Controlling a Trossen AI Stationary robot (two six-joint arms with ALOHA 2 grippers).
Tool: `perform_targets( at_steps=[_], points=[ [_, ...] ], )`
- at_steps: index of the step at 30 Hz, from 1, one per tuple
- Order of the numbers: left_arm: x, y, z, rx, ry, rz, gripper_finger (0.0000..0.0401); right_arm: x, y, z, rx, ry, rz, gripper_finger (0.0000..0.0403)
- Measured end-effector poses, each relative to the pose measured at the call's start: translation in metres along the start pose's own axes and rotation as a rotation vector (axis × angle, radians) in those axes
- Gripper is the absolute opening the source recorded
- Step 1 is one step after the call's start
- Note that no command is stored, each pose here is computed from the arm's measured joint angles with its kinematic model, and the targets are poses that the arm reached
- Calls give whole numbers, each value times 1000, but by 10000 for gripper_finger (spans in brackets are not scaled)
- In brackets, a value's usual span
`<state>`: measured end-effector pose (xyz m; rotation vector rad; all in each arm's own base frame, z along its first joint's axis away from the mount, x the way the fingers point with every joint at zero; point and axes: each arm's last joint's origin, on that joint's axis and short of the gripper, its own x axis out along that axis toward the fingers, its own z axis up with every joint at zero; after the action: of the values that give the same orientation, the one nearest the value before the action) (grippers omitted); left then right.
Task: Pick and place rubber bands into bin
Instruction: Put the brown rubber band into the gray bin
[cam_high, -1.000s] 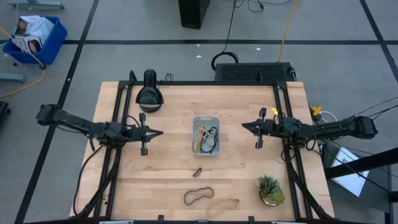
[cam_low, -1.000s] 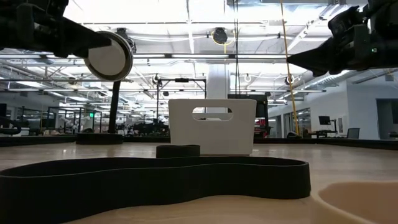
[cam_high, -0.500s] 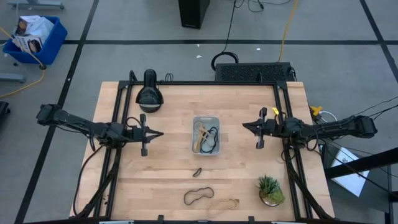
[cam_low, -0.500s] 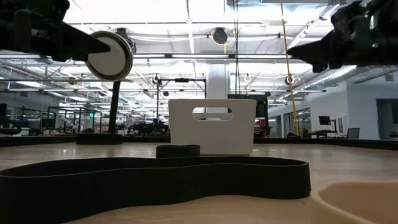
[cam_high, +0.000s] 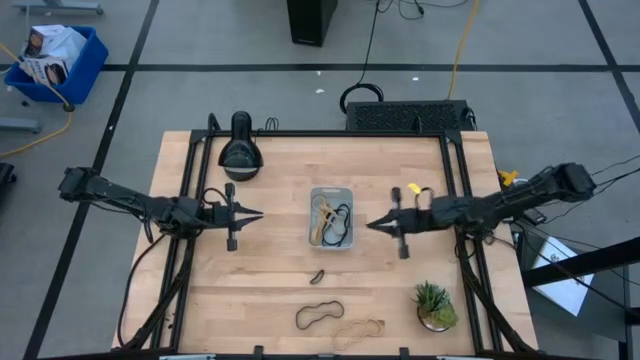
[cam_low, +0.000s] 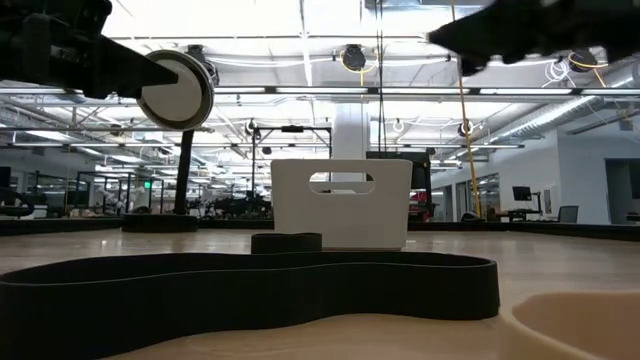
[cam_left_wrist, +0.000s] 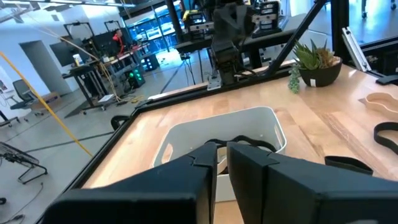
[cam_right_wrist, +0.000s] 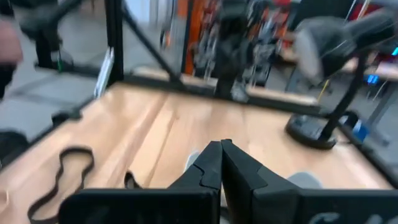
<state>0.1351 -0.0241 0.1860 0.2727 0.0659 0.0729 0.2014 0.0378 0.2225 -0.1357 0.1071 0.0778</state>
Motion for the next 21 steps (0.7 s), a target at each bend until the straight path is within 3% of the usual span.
perform_targets(
  at_steps=[7,10,21],
  points=[
    [0,0,0,-3,1,0,46,66,11,12,-23,171,46,0],
    [0,0,0,-7,2,0,46,87,18,17,-21,175,129,0],
    [0,0,-2,-37,16,-3,47,124,73,8,-61,326,299,6]
  ],
)
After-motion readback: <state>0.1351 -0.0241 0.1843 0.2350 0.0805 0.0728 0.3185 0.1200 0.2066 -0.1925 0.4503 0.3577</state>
